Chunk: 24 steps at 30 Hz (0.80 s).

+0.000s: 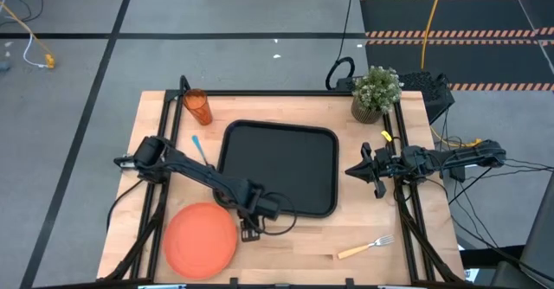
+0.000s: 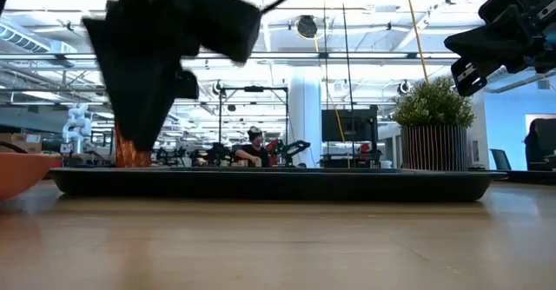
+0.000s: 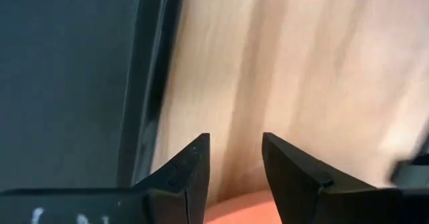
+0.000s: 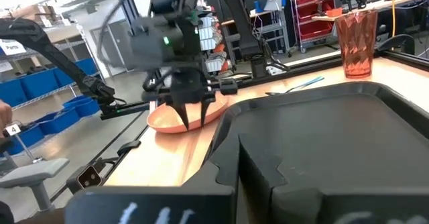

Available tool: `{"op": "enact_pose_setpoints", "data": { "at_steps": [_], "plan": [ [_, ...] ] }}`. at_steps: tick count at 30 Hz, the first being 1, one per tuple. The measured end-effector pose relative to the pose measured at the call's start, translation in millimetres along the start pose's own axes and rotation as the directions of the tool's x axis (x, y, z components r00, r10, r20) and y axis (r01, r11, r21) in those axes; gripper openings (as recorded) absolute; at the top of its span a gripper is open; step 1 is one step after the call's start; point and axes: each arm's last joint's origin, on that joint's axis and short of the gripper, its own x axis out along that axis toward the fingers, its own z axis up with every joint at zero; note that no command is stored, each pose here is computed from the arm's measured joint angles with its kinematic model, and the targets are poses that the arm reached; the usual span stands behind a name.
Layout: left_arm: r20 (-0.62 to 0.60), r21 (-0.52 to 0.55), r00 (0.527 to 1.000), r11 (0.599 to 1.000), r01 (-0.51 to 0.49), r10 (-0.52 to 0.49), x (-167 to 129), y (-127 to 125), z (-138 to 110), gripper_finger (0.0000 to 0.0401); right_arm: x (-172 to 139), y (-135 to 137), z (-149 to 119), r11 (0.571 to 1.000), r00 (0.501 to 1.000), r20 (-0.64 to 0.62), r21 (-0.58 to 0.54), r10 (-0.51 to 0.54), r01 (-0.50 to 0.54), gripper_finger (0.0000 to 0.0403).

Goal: Pick and place plate/cup/fork/spoon on tray
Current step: Adjust the black serving tray

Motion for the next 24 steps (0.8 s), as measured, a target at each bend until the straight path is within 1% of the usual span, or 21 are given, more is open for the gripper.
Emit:
{"op": "enact_pose_setpoints", "data": {
  "at_steps": [2, 6, 8, 9, 11, 13, 14, 17, 20, 23, 24],
  "plan": [
    [0.028, -0.001, 0.999, 1.0, 0.016, -0.016, -7.2, -2.0, 0.4, 0.0138, 0.0, 0.1, 0.1, 1.0, 1.0, 0.0, 0.0, 0.0, 0.0, 0.0],
    [0.029, -0.029, 0.999, 0.999, 0.026, -0.025, -18.5, -3.5, -5.1, 0.0138, 0.1, 0.0, 0.0, 1.0, 1.0, -0.001, 0.0, -0.001, 0.001, 0.0],
    [0.026, -0.027, 1.0, 1.0, 0.013, -0.012, -23.7, -3.1, -8.5, 0.0138, 0.2, -0.1, -0.4, 1.0, 1.0, -0.006, 0.0, -0.002, 0.002, 0.0],
    [0.033, -0.015, 0.999, 1.0, -0.016, 0.016, -25.1, -2.0, -9.5, 0.0138, 0.2, -0.2, -0.6, 1.0, 1.0, -0.008, 0.0, -0.003, 0.003, 0.0],
    [0.065, -0.001, 0.991, 0.993, -0.118, 0.117, -26.0, 1.4, -10.2, 0.0138, 0.3, -0.2, -0.3, 1.0, 1.0, -0.004, -0.008, -0.004, 0.004, 0.0],
    [0.111, -0.009, 0.969, 0.975, -0.223, 0.223, -27.1, 5.9, -9.0, 0.0138, 0.3, -0.2, -0.3, 1.0, 1.0, -0.003, -0.018, -0.005, 0.005, 0.0],
    [0.121, -0.012, 0.961, 0.968, -0.249, 0.249, -27.2, 8.0, -8.1, 0.0138, 0.3, -0.3, -0.3, 1.0, 1.0, -0.002, -0.025, -0.009, 0.008, 0.0],
    [0.107, 0.014, 0.964, 0.969, -0.246, 0.243, -23.7, 12.4, -5.9, 0.0138, 0.3, -0.9, -0.2, 0.999, 1.0, 0.004, -0.036, -0.029, 0.029, 0.0],
    [0.099, 0.088, 0.97, 0.969, -0.231, 0.222, -12.3, 14.3, -6.3, 0.0138, 0.3, -0.9, 0.0, 0.998, 1.0, 0.005, -0.045, -0.031, 0.031, 0.0],
    [0.071, 0.162, 0.971, 0.958, -0.238, 0.229, -0.3, 17.1, -12.0, 0.0138, 0.3, -0.9, -0.1, 0.998, 1.0, 0.004, -0.046, -0.031, 0.031, 0.0],
    [0.075, 0.181, 0.974, 0.958, -0.222, 0.212, 3.9, 17.4, -13.0, 0.0138, 0.3, -1.0, -0.2, 0.998, 1.0, 0.003, -0.045, -0.031, 0.031, 0.0]
  ]
}}
